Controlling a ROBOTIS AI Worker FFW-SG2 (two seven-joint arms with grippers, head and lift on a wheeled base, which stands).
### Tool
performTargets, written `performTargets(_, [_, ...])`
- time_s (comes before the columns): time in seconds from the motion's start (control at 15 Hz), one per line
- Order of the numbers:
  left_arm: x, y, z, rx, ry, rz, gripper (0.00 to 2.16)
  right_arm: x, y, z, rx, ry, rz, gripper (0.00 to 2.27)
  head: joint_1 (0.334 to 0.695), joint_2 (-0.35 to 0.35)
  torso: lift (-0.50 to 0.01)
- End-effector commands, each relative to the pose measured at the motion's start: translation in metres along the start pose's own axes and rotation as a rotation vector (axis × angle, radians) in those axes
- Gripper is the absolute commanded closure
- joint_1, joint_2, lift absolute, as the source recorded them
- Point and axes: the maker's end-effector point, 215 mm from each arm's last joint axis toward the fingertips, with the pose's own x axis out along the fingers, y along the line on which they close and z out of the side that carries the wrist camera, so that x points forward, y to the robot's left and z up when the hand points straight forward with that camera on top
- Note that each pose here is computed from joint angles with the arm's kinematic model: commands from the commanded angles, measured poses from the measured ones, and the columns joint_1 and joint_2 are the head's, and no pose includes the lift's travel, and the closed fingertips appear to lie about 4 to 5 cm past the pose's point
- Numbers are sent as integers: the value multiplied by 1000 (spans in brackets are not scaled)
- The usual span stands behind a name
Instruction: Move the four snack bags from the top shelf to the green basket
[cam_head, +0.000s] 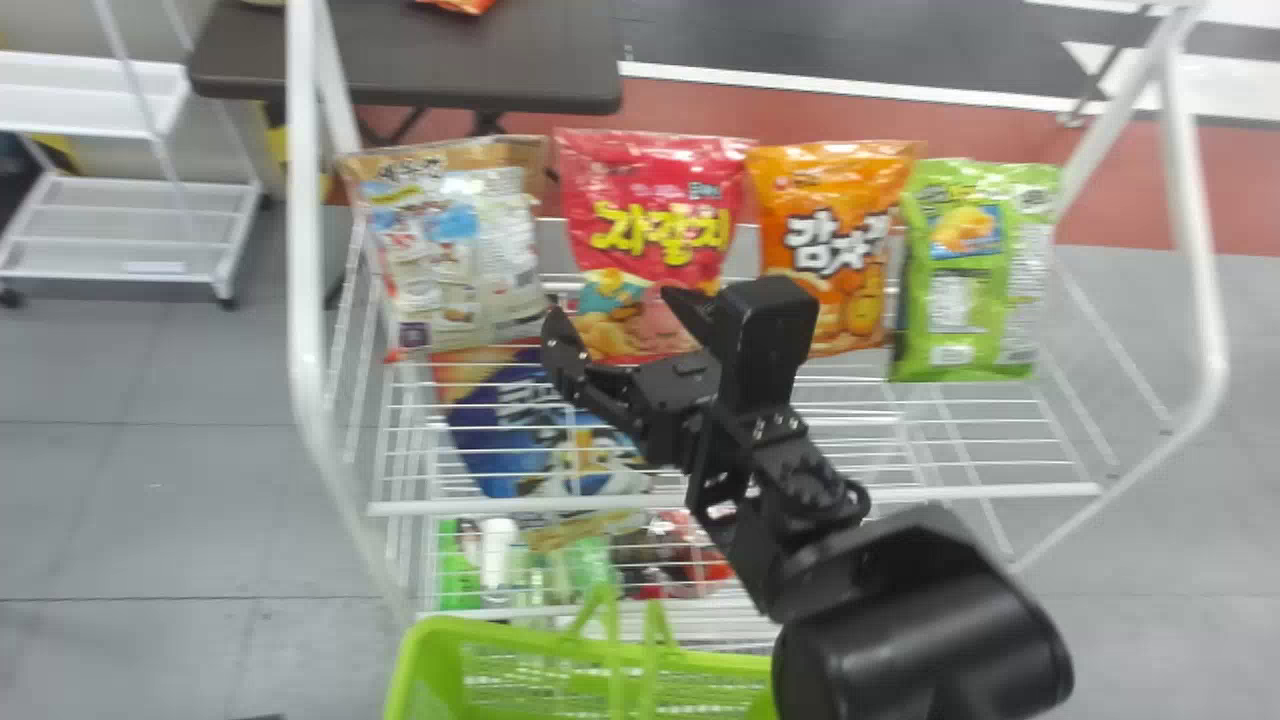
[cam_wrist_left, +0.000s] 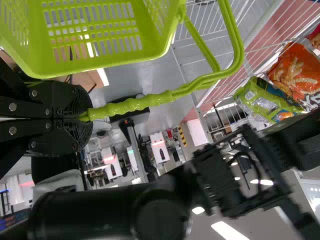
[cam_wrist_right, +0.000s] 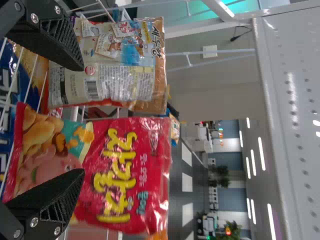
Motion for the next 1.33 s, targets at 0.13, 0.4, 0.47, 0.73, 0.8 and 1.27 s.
performTargets(0.13, [1, -1, 4, 14, -1, -12, 1163, 49, 40, 5, -31, 27, 103, 90, 695, 19, 0])
performTargets(0.4, [-3, 2, 11, 11, -17, -28, 1163, 74, 41, -11, -116, 77, 109, 90, 695, 77, 0])
performTargets(0.47, [-4, 3, 12, 9, -19, -29, 1163, 80, 39, -16, -131, 92, 110, 90, 695, 85, 0])
performTargets(0.73, [-5, 4, 16, 10, -23, -39, 1163, 93, 49, -23, -155, 129, 214, 410, 695, 104, 0])
performTargets(0.8, [-5, 4, 16, 8, -24, -41, 1163, 92, 51, -27, -157, 148, 229, 603, 695, 111, 0])
performTargets(1.27, [-5, 3, 14, 0, -23, -52, 1163, 91, 50, -36, -155, 227, 281, 2229, 695, 126, 0])
